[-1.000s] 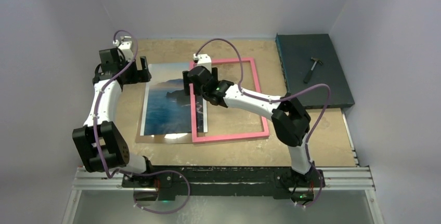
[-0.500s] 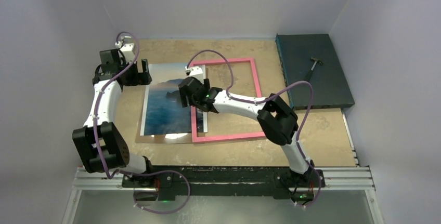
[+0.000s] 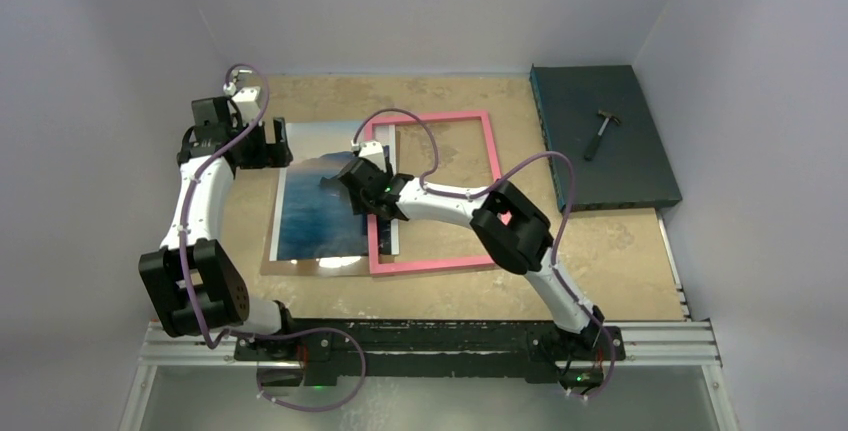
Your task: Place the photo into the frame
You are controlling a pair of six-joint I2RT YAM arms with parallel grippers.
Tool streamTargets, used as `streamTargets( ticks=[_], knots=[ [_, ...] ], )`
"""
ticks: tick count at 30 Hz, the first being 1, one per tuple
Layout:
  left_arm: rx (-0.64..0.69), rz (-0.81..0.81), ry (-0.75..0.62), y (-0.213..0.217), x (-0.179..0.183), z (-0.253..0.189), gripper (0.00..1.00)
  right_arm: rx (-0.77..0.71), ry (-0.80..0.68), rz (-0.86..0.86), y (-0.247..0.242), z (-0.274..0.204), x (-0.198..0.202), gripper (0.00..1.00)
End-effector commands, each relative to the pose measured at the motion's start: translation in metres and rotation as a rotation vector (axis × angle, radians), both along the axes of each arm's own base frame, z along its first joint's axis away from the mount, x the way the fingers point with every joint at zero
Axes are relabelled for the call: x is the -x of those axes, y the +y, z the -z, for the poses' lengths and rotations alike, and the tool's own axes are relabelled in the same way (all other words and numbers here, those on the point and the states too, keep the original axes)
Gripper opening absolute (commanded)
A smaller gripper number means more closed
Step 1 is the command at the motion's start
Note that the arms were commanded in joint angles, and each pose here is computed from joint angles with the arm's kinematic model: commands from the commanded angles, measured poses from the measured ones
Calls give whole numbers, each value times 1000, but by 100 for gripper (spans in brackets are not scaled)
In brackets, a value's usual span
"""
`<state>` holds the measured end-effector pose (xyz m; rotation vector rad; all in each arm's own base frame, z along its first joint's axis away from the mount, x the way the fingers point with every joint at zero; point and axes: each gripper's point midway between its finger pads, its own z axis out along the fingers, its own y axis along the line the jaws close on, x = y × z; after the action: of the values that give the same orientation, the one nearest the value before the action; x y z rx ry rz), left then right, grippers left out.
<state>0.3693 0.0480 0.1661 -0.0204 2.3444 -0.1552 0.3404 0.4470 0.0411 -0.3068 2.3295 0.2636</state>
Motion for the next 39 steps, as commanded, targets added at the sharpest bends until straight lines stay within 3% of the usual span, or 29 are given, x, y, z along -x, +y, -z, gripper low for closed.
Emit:
streamTargets(
  ticks=[1,5,13,19,27,39],
  knots=[
    [-14,14,-21,-1,3,-6,93,14,-9,28,2,-9,2,60],
    [0,17,-22,-3,2,-7,93,21,-15,36,0,-8,2,51],
    [-2,23,-19,-4,3,-9,93,9,7,37,7,-7,3,23],
    [9,45,-26,-9,4,-11,93,-94,7,53,18,-66,3,3],
    [67,72,-37,-21,5,-28,93,-309,-126,56,14,-204,-5,0],
    [196,127,-11,-51,18,-29,93,-662,-81,-39,-6,-314,2,0]
  ],
)
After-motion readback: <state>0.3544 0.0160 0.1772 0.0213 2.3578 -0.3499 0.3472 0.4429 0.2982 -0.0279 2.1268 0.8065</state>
